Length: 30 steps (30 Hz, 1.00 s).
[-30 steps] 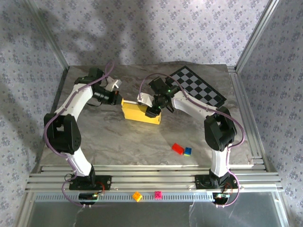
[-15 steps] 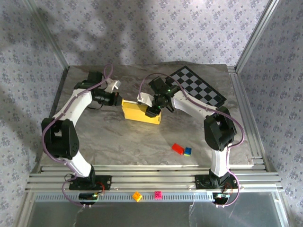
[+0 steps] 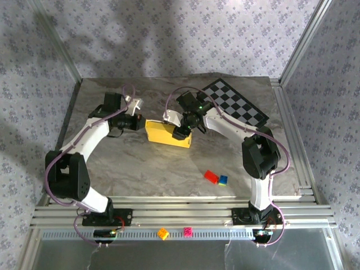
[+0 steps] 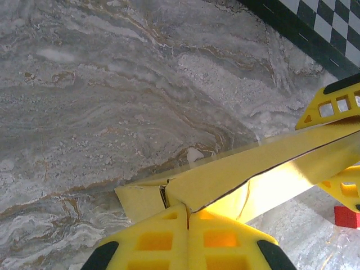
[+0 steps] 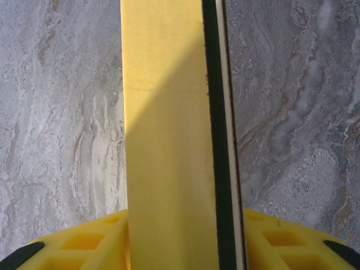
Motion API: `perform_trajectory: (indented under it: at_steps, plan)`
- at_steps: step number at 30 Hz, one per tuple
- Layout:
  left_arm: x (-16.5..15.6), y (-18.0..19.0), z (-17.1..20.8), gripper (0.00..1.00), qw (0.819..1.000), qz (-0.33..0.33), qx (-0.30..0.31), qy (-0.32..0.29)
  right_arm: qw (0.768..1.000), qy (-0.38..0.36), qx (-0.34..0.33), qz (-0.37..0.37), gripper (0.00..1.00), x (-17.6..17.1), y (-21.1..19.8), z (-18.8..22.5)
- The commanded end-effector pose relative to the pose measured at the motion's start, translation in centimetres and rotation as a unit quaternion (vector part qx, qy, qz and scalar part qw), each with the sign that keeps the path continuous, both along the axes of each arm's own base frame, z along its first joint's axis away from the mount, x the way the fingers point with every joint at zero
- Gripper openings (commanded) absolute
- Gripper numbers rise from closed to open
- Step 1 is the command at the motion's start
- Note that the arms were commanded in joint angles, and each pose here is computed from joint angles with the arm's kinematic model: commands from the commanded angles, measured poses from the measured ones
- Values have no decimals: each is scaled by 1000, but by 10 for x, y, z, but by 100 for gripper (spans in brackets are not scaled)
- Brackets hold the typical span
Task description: Fold the paper box
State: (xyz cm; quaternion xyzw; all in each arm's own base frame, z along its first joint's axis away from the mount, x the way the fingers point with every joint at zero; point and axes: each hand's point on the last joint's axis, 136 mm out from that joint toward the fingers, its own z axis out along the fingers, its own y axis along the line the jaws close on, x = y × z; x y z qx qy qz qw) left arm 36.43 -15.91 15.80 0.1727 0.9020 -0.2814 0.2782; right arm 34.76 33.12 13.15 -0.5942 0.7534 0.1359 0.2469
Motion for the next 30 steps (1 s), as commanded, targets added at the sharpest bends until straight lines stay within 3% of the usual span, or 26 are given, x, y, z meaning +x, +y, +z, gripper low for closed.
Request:
perform_trajectory:
  at_steps: [1, 8, 17, 23, 27, 29, 30]
  plan:
    - [-30, 1, -46, 0, 996, 7, 30, 79, 1000, 8, -5, -7, 47, 1, 1, -1]
    - [-36, 2, -54, 0, 996, 10, 46, 73, 1000, 7, 4, -14, 50, 2, 3, 6]
    - [-39, 6, -55, 0, 996, 25, 59, 55, 997, 2, 54, -58, 58, 6, 0, 46]
    - [-39, 4, -56, 0, 996, 28, 61, 53, 984, 14, 124, -124, 59, 4, -13, 88]
    - [-38, 4, -57, 0, 996, 32, 65, 52, 953, 31, 196, -231, 56, 11, -19, 127]
    - [-37, 4, -58, 0, 996, 35, 66, 52, 918, 69, 228, -318, 52, 13, -23, 139]
    - [-38, 4, -59, 0, 996, 36, 66, 54, 883, 102, 247, -385, 50, 14, -27, 142]
